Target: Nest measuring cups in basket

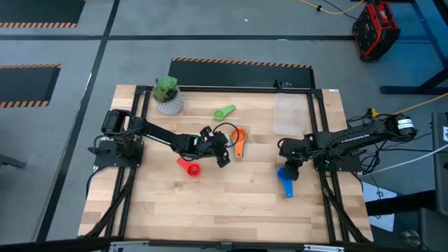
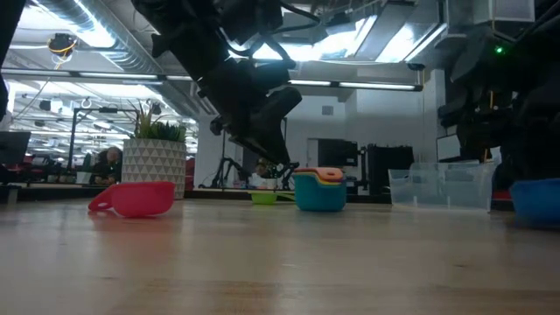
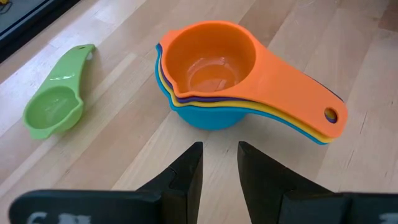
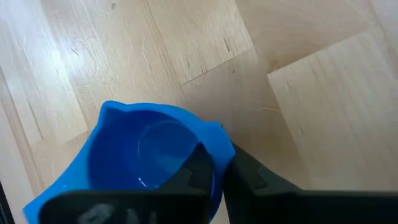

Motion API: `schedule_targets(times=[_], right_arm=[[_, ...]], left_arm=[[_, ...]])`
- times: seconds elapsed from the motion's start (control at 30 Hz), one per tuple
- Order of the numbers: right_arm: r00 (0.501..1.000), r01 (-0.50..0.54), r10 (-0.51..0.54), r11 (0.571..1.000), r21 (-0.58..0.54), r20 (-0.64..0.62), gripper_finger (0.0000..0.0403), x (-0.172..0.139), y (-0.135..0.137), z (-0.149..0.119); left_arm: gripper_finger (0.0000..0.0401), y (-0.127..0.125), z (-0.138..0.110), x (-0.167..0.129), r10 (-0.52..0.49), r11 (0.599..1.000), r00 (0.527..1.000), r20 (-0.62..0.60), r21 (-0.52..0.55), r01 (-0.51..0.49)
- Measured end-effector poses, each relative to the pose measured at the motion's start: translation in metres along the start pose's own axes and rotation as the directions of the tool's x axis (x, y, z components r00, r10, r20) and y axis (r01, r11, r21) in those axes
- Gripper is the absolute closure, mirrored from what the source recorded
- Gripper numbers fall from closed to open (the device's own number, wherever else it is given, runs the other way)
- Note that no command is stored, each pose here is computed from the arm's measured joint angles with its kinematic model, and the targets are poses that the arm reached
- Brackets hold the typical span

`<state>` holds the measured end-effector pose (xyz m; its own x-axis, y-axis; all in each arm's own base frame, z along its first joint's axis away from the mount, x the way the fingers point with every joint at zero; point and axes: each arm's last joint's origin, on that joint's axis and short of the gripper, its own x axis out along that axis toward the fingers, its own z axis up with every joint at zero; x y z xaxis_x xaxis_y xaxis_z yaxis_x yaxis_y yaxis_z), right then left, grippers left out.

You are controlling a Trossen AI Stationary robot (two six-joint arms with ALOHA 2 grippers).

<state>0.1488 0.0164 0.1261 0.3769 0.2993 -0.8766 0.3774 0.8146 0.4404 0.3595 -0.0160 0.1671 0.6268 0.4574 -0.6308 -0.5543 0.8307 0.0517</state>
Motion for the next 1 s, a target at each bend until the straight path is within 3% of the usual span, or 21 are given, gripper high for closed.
schedule_targets(times=[0.37,0.6,0.77,1.0], right_arm=[[0.997,-0.042,0.044,0.999,-0.029,0.067,0.0385,-0.011,0.014,0.016],[0.974,-0.033,0.043,0.998,-0.047,0.221,0.0385,-0.034,0.034,0.043],[0.919,0.065,-0.050,0.998,-0.027,0.390,0.0385,-0.053,0.041,0.062],[0.807,0.080,-0.040,0.996,-0.041,0.589,0.0386,-0.065,0.045,0.085]], left_arm=[[0.0307,0.005,0.011,-0.016,-0.003,1.000,1.000,0.024,-0.006,0.003],[0.0307,0.017,0.026,-0.044,-0.012,0.995,0.999,0.048,0.099,0.007],[0.0307,0.029,0.032,-0.070,0.004,0.972,0.998,0.064,0.233,-0.019],[0.0307,0.071,0.005,-0.103,-0.002,0.979,0.993,0.114,0.205,-0.021]])
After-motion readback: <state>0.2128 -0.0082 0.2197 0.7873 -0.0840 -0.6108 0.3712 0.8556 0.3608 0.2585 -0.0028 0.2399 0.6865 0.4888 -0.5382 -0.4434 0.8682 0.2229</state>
